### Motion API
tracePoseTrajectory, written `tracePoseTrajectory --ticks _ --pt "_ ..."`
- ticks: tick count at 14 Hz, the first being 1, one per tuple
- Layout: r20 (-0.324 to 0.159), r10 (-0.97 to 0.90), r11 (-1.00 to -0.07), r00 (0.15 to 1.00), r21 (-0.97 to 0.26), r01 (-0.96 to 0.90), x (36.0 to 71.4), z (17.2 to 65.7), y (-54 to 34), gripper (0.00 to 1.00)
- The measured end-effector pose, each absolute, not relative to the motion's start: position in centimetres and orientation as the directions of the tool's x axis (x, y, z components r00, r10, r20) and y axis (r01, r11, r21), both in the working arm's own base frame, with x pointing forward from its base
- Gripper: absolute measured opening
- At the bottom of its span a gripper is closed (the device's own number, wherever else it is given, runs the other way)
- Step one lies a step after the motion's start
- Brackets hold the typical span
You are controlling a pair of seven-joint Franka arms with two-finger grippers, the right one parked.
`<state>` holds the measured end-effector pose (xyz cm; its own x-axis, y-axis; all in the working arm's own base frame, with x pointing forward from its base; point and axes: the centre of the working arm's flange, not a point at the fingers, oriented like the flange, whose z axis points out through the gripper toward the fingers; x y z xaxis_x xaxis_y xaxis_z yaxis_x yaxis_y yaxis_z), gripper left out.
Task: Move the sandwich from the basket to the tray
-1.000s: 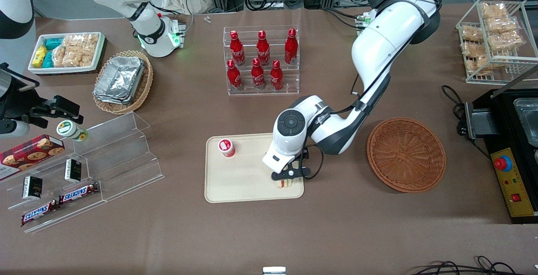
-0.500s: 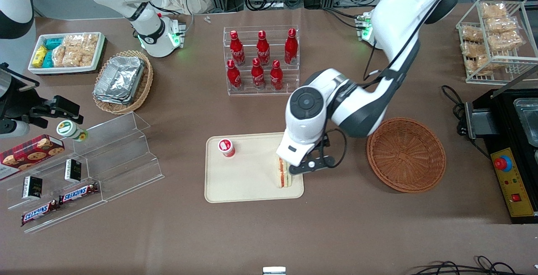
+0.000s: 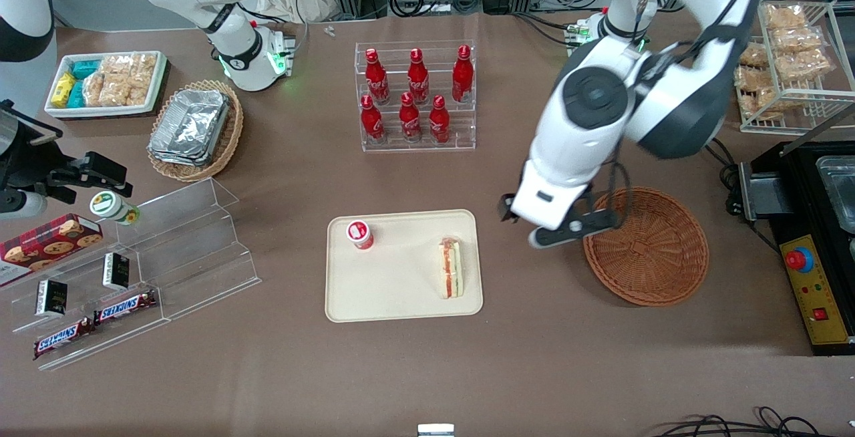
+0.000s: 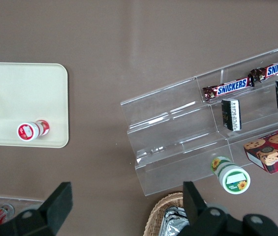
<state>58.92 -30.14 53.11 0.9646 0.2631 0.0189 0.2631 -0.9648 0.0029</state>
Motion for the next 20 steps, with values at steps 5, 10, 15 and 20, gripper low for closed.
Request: tracePoseTrajectory --ticks 5,10,15,20 --pt "0.010 0.308 -0.951 0.951 -0.032 0.309 58.4 59.3 -19.3 1.00" --pt "-0.008 0.338 -0.939 0.941 -0.062 0.337 58.4 60.5 -13.6 1.00" --pt "-0.044 0.257 -0.965 0.965 -0.067 0.254 57.9 61.1 -8.9 1.00" --pt "-0.049 0.121 -0.992 0.991 -0.025 0.120 56.1 60.1 -4.4 1.00"
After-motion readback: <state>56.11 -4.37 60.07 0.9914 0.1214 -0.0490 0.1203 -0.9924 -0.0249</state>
